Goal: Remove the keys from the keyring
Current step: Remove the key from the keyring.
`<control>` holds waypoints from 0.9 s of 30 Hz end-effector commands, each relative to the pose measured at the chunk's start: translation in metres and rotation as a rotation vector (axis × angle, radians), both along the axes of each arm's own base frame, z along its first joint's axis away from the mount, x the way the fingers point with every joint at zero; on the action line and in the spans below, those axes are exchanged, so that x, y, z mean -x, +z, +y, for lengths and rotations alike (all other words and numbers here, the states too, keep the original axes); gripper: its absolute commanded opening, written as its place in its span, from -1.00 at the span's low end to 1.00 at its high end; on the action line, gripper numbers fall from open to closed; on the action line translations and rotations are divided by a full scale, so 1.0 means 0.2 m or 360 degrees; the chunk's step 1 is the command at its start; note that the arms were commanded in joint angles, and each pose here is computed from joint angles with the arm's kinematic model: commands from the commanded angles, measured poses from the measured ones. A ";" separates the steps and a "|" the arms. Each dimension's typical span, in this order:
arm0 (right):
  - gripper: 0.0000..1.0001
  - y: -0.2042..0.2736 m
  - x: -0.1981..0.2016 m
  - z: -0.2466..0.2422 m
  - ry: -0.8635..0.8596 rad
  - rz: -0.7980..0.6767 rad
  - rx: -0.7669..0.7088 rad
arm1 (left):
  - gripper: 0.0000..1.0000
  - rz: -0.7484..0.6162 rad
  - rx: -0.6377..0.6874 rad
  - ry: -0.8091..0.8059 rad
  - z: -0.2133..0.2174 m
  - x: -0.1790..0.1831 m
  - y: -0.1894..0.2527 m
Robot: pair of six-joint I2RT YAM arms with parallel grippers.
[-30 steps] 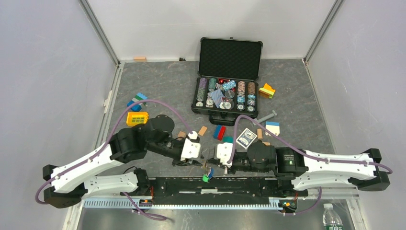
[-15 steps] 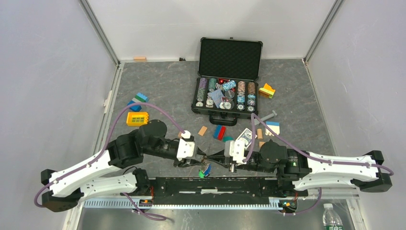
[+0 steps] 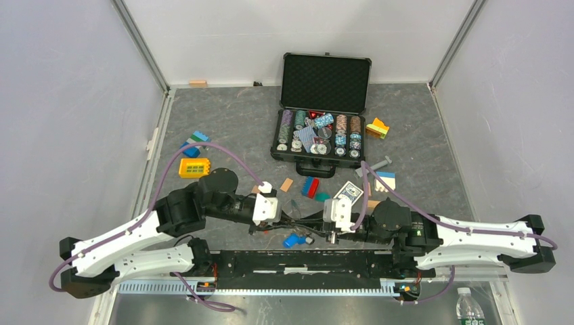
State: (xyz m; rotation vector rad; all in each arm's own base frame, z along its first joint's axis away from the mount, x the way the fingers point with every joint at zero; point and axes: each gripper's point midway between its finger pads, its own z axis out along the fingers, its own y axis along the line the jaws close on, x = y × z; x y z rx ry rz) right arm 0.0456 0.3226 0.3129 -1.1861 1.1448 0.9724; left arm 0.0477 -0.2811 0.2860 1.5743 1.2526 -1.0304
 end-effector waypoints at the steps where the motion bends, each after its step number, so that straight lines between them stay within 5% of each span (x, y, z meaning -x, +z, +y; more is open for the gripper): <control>1: -1.00 0.20 0.01 -0.04 0.0016 -0.0048 -0.0254 | -0.50 0.0008 0.0049 0.0028 -0.02 -0.01 0.05; 8: -1.00 0.24 0.01 -0.06 0.0018 -0.0044 -0.0400 | -0.35 0.0008 0.0066 0.0057 -0.02 -0.02 0.06; 17: -1.00 0.25 0.03 -0.09 0.0045 -0.0003 -0.0645 | -0.45 0.0031 0.0151 0.0062 -0.05 -0.02 0.09; 27: -1.00 0.25 0.02 -0.20 0.0019 0.0008 -0.0963 | 0.09 -0.0022 0.0351 0.0120 0.00 -0.03 0.20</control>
